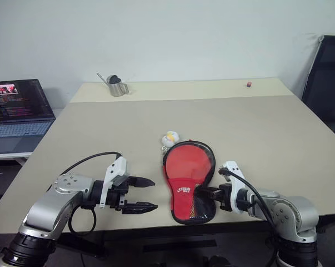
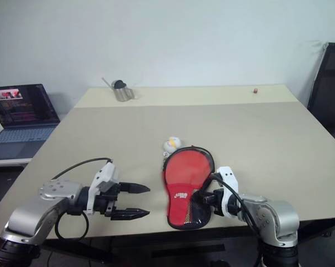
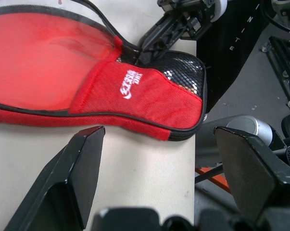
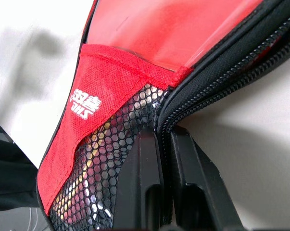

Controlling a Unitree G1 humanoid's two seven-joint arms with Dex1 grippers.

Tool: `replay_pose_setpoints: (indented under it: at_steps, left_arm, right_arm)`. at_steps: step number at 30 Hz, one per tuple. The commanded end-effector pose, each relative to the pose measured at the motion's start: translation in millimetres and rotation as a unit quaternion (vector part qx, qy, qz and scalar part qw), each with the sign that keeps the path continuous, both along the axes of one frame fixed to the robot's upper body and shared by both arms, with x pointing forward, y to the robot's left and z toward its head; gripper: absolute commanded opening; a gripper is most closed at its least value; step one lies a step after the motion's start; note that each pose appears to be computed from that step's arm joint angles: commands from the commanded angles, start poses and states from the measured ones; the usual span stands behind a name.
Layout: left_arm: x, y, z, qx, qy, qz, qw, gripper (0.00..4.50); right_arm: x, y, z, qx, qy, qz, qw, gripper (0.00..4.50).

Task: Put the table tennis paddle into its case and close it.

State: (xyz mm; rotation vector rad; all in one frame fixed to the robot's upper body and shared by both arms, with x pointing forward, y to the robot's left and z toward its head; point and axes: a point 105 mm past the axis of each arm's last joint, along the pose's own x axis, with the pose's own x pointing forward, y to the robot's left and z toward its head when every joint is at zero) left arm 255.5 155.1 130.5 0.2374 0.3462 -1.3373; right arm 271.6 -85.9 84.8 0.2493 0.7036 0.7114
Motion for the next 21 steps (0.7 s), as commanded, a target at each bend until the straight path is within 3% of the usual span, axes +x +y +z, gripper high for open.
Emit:
replay_pose_setpoints:
  at_steps: [1, 10, 13, 21]
  left_arm:
    - [-1.8, -5.7, 9.3, -0.001, -0.014, -0.018, 1.0, 3.96]
    - [1.5, -7.8, 10.6, -0.001, -0.02, -0.015, 1.0, 3.96]
    - [1.8, -8.4, 10.0, -0.002, -0.021, -0.013, 1.0, 3.96]
    - [1.8, -9.4, 8.3, -0.005, -0.024, -0.008, 1.0, 3.96]
  right_arm:
    - [-7.8, -0.4, 0.4, 0.001, 0.005, 0.01, 1.0, 0.03]
    - [-7.5, 2.1, -4.3, -0.004, 0.008, 0.0, 1.0, 0.03]
    - [-2.3, -7.0, -8.5, -0.013, 0.014, -0.039, 0.999, 0.03]
    - [-4.2, -36.3, -5.5, -0.027, 0.015, -0.103, 0.994, 2.31]
